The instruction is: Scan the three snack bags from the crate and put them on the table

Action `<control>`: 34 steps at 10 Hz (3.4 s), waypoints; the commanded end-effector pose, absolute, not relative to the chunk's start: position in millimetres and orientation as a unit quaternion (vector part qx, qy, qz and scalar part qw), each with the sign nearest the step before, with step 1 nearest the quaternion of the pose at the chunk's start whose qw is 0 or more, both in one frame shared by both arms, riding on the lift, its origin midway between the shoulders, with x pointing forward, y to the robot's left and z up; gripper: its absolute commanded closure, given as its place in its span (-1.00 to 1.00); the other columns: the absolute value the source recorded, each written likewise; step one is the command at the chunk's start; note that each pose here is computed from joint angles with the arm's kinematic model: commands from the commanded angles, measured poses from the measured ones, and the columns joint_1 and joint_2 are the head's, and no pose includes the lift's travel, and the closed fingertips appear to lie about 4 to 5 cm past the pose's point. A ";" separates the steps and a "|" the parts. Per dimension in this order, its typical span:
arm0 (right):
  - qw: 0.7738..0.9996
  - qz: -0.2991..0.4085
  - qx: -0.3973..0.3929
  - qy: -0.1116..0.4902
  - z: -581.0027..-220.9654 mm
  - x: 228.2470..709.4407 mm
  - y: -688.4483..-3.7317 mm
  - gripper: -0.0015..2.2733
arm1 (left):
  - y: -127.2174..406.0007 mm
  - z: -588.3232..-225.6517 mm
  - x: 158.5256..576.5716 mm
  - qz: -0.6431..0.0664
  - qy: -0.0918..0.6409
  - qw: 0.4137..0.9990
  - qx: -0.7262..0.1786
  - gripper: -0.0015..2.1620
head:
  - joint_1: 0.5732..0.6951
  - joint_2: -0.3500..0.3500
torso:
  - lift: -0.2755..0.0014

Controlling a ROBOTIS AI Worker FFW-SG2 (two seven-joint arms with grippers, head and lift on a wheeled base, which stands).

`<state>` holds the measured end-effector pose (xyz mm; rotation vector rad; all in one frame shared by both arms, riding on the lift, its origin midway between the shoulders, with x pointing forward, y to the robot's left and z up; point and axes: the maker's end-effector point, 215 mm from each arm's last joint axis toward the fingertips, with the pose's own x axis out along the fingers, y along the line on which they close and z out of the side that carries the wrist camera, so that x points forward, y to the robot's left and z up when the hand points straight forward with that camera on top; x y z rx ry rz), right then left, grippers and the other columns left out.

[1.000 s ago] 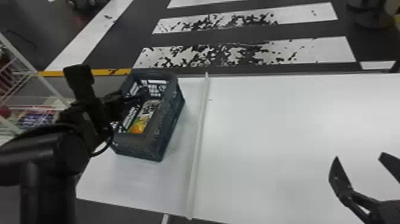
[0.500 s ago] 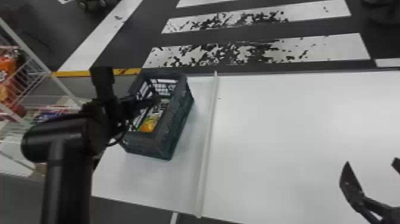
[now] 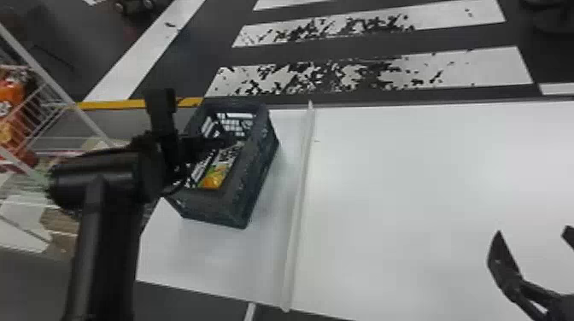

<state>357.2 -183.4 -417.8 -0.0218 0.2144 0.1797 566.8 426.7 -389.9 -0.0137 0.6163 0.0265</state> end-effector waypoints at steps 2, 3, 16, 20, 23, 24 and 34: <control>0.991 0.087 -0.012 0.101 -413.2 359.8 -185.5 -0.88 | 429.7 -397.7 575.1 0.018 0.317 0.948 0.003 -0.92 | 1.00 0.81 | 0.31; 0.991 0.087 -0.013 0.102 -413.8 359.2 -186.1 -0.88 | 433.4 -398.0 576.9 0.019 0.321 0.947 0.008 -0.92 | 1.00 0.81 | 0.31; 0.993 0.093 -0.006 0.078 -388.9 358.8 -180.2 -0.88 | 437.9 -459.3 586.9 0.025 0.421 0.907 0.020 -0.80 | 1.00 0.84 | 0.31; 0.992 0.103 0.000 0.072 -379.2 355.8 -166.5 -0.89 | 443.7 -474.2 581.2 0.023 0.448 0.894 0.005 -0.81 | 1.00 0.88 | 0.31; 0.993 0.104 0.001 0.064 -369.7 351.6 -164.7 -0.89 | 432.2 -478.6 577.1 0.016 0.475 0.880 -0.001 -0.81 | 1.00 0.90 | 0.31; 0.992 0.108 0.002 0.061 -366.0 350.0 -160.6 -0.89 | 427.8 -484.7 571.3 0.015 0.486 0.874 -0.005 -0.81 | 1.00 0.90 | 0.31; 0.990 0.124 0.004 0.067 -370.5 341.9 -139.8 -0.89 | 440.5 -522.4 550.4 0.022 0.515 0.857 0.001 0.21 | 1.00 1.00 | 0.31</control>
